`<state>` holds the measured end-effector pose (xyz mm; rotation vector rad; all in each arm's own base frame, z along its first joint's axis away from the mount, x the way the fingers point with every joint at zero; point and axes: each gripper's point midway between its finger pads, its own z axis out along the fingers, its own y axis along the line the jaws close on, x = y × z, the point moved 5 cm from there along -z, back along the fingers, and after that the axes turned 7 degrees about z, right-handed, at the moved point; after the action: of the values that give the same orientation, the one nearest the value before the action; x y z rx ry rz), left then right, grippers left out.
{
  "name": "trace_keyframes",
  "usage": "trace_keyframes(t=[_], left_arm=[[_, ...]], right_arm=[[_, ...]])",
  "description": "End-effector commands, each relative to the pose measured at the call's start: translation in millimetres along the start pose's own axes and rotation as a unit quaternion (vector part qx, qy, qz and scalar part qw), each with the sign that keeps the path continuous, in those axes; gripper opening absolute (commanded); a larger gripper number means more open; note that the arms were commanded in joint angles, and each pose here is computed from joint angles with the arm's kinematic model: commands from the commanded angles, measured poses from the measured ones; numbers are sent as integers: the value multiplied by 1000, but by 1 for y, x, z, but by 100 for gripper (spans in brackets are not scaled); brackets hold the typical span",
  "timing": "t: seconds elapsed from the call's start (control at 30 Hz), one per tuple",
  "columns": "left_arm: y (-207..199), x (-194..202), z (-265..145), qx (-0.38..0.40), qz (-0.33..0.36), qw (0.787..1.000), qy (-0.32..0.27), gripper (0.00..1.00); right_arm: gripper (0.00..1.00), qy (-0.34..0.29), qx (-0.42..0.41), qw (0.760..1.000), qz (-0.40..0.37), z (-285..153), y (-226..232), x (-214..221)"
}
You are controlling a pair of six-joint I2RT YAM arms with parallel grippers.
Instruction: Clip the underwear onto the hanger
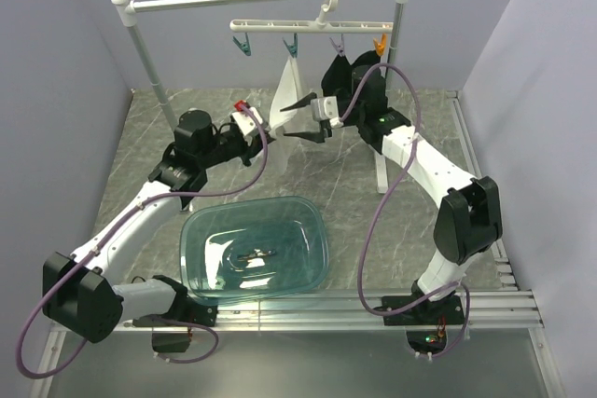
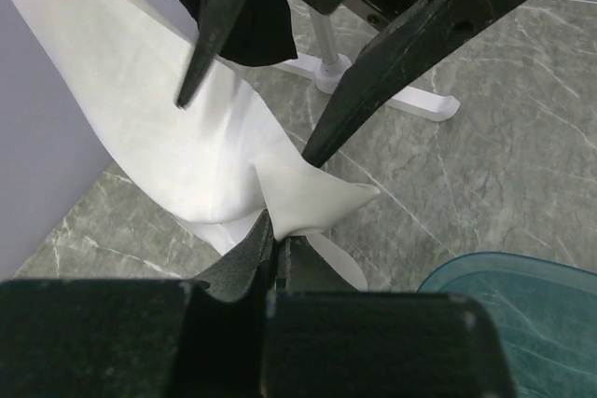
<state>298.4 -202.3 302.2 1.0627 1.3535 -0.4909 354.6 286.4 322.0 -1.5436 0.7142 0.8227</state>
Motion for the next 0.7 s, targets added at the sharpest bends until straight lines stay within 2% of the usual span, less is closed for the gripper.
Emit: trace_keyframes(t=[0.0,0.33,0.47,0.57,0.67], left_arm=[[11,-25,-2,-5,21,999,-34,0],[17,-24,-4,1,11,999,-41,0],[14,-21,-4,10,18,999,-42,0],[14,-21,-4,14,19,999,-43,0],[13,-20,-4,14,20,999,-45,0]], right_arm=[[62,-13,-27,999,-23,6,0,-13],[59,-32,-37,999,-12,21,0,-18],[55,-36,-36,999,-4,24,-2,-18],[48,-42,-33,999,2,26,-6,-22],[35,-43,-28,999,7,27,-9,-21]])
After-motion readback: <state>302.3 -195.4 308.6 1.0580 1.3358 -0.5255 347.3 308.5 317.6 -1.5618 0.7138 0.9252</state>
